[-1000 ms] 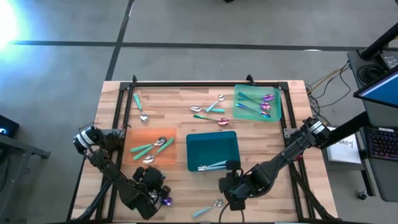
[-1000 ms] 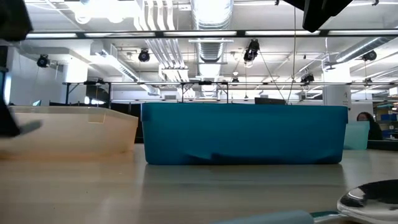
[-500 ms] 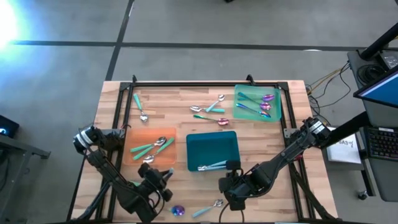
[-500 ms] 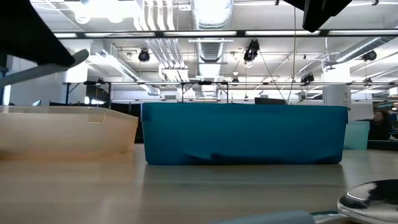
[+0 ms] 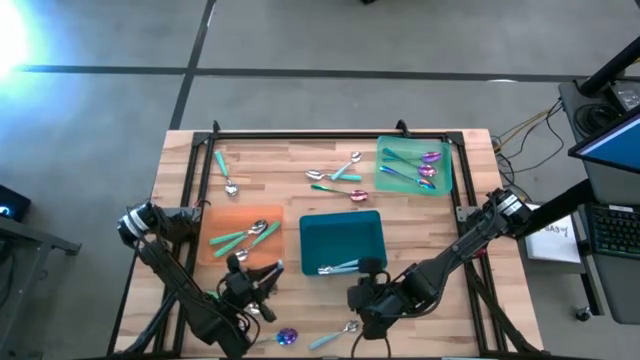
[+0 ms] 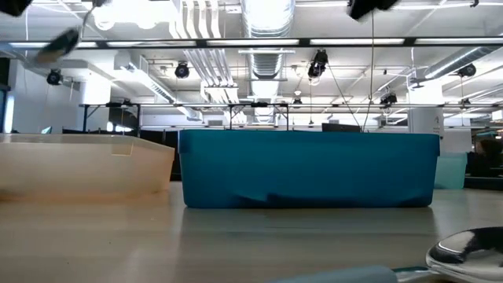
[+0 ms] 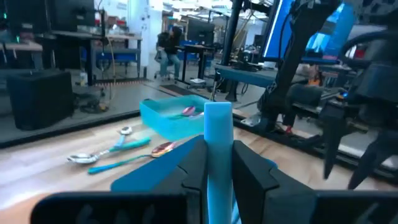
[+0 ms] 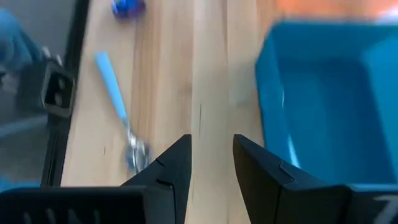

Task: Sort silverware by color (type)
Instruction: Put the light blue spoon into the blue bin

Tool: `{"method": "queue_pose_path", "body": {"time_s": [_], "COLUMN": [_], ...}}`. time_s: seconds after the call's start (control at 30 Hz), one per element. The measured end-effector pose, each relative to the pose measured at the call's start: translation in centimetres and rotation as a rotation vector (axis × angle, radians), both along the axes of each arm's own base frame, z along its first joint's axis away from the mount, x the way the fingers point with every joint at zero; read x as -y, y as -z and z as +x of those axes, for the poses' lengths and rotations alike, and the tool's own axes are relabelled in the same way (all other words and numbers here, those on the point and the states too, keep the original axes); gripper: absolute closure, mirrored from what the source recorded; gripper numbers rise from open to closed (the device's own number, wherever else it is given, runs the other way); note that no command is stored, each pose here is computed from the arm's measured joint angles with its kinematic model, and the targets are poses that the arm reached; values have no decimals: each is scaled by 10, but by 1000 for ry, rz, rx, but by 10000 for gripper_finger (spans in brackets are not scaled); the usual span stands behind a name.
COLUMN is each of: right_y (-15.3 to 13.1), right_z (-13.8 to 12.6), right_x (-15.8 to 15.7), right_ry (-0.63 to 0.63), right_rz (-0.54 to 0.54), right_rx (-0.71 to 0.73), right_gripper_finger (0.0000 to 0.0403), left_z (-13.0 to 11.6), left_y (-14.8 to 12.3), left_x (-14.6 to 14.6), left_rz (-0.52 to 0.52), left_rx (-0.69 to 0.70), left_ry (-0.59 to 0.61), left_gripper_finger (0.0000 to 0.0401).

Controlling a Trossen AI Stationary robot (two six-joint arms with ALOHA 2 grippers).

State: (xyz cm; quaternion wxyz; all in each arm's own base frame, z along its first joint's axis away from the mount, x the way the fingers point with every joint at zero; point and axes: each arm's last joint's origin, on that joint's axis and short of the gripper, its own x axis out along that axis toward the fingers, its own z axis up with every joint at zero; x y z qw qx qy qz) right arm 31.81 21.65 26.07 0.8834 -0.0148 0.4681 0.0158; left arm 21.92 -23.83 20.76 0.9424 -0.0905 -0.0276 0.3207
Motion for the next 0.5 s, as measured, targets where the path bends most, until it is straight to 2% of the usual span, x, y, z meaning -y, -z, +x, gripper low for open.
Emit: {"method": "queue_pose_path", "body": {"time_s": [0.3,0.4,0.5], "right_y": [-25,-31,-37], "right_z": [28,36,46], "right_x": [-9,-3,6], "right_ry": [-99,-90,-29], "right_rz": [30,43,70], "right_rx": [366,431,509], "right_gripper_finger": [281,264,246], "left_z": [22,26,29], "left_y": [-33,-45,-55], "left_x": [11,15,16], "left_rz": [-16,0,2], "left_rx": [22,9,9], "left_ry": [-30,-33,-37], "left_gripper_finger": [372,372,372]}}
